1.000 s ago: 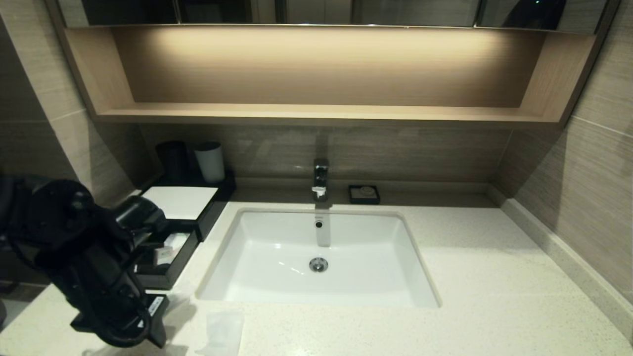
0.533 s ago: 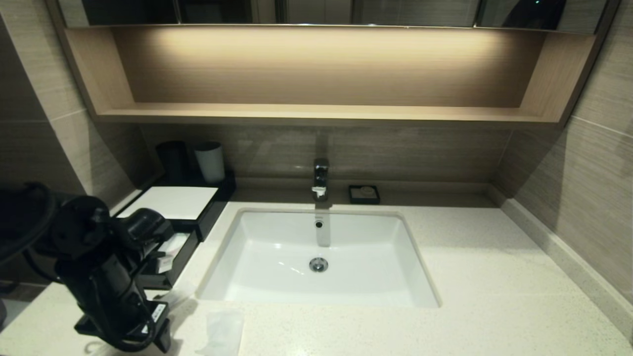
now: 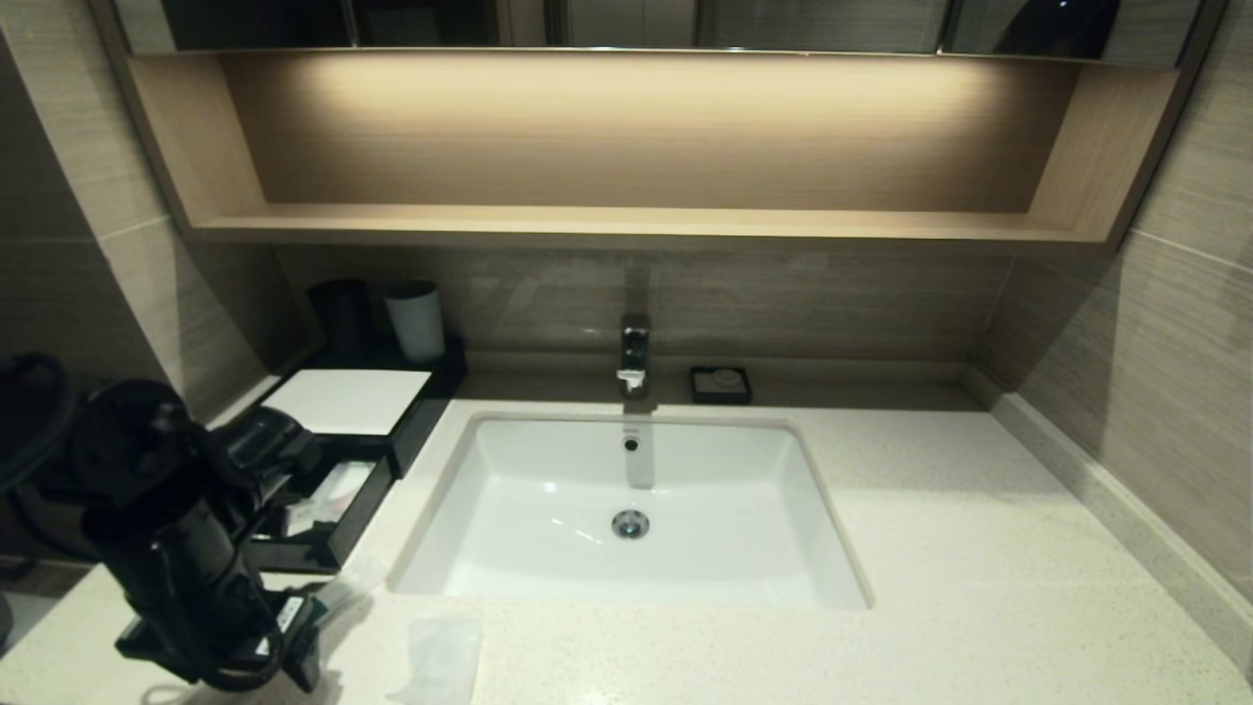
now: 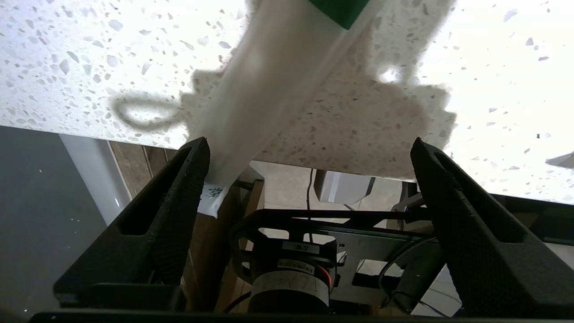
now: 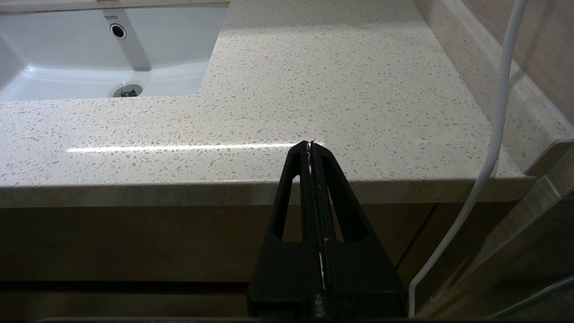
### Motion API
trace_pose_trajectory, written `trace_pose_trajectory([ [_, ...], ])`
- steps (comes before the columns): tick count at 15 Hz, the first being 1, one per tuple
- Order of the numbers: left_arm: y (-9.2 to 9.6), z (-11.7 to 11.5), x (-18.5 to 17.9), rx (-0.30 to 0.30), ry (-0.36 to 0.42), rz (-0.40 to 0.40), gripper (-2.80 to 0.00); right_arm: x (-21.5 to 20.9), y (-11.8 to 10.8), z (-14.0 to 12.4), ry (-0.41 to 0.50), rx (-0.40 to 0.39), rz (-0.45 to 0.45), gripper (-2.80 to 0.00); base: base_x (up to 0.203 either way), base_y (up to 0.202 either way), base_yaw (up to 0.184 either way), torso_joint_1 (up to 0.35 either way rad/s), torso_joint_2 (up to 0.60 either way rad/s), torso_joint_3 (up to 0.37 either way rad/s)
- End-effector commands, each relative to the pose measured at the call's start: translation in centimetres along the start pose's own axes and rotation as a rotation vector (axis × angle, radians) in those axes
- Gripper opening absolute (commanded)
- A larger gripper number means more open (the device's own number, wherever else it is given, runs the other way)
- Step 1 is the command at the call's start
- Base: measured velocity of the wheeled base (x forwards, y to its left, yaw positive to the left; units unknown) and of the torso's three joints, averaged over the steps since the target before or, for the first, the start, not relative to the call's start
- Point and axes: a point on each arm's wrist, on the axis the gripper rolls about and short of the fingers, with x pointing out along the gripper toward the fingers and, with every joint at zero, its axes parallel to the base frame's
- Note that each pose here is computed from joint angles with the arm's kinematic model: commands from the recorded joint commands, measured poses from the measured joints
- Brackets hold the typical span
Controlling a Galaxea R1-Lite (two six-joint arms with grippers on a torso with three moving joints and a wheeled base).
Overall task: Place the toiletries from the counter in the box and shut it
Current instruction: Pick up the bathroom toiletry
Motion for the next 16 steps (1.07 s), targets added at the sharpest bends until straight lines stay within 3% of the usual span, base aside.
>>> trace_pose_trajectory([
  [1,1.0,0.1,0.0,-0.036,0.007,0.000,0.00,0.0,0.0,0.0,0.001,0.001,0.000,-2.80,0.000,0.000,0.000,0.000,0.00,0.000],
  [5,2.5,0.5,0.6,-0.031,0.013,-0.012,0.00,0.0,0.0,0.0,0.002,0.000,0.001,-2.80,0.000,0.000,0.000,0.000,0.00,0.000],
  [10,2.4,0.8,0.9,-0.029,0.025,-0.045,0.00,0.0,0.0,0.0,0.001,0.000,0.002,-2.80,0.000,0.000,0.000,0.000,0.00,0.000],
  [13,2.3,0.9,1.0,-0.034,0.022,-0.138,0.00,0.0,0.0,0.0,0.001,0.001,0.000,-2.80,0.000,0.000,0.000,0.000,0.00,0.000],
  [16,2.5,1.1,1.3,-0.037,0.012,-0.140,0.00,0.0,0.0,0.0,0.001,0.001,0.000,-2.80,0.000,0.000,0.000,0.000,0.00,0.000],
])
